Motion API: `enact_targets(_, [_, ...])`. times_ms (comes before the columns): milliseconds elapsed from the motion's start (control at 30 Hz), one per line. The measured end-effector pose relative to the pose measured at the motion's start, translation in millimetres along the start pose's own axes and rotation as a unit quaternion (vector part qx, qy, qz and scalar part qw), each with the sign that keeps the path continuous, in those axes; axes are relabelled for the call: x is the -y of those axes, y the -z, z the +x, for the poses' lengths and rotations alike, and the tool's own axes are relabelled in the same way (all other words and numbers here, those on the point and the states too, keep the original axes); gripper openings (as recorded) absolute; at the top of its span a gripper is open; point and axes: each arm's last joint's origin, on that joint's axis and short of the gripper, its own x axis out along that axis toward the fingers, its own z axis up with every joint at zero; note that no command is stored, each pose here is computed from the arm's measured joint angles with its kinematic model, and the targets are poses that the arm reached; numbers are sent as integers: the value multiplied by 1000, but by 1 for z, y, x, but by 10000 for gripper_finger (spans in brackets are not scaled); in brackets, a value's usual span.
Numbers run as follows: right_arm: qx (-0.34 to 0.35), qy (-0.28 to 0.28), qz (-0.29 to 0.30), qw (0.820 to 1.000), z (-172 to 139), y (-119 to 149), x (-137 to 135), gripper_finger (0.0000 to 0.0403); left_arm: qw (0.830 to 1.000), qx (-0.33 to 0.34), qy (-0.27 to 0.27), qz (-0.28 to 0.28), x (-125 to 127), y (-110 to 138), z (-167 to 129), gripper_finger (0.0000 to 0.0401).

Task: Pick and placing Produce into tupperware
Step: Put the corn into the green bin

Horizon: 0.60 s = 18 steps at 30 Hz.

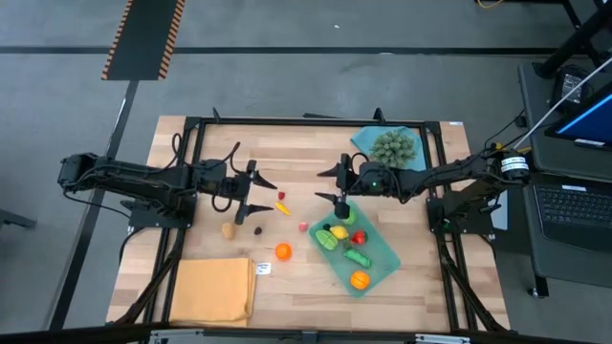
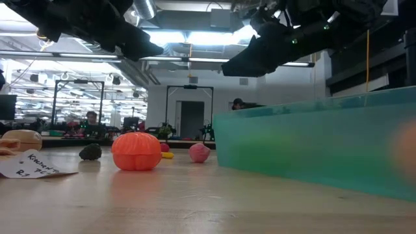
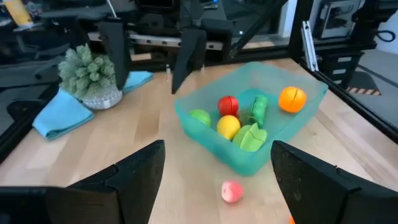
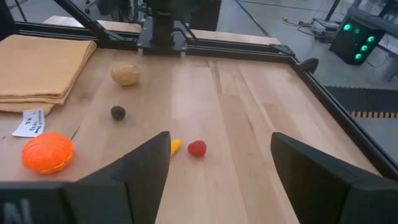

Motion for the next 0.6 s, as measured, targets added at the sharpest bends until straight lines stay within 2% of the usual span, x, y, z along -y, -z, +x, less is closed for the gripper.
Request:
enact_targets(133, [3,12,10,1000,0,0,7,278,1000,-28,-14,-4,-3,-11,3,286])
enact_targets(300, [6,22,13,1000,1,0,13,278,994,-109,-16,1,-8,-19,21,286])
enact_targets(500, [13,31,28,999,1,-1,19,278,968,-247,12,28,-11,-9,53,286])
enact_targets(600, [14,-3,30,999,1,0,19,278,954,-298,26,34,-13,-5,68,286])
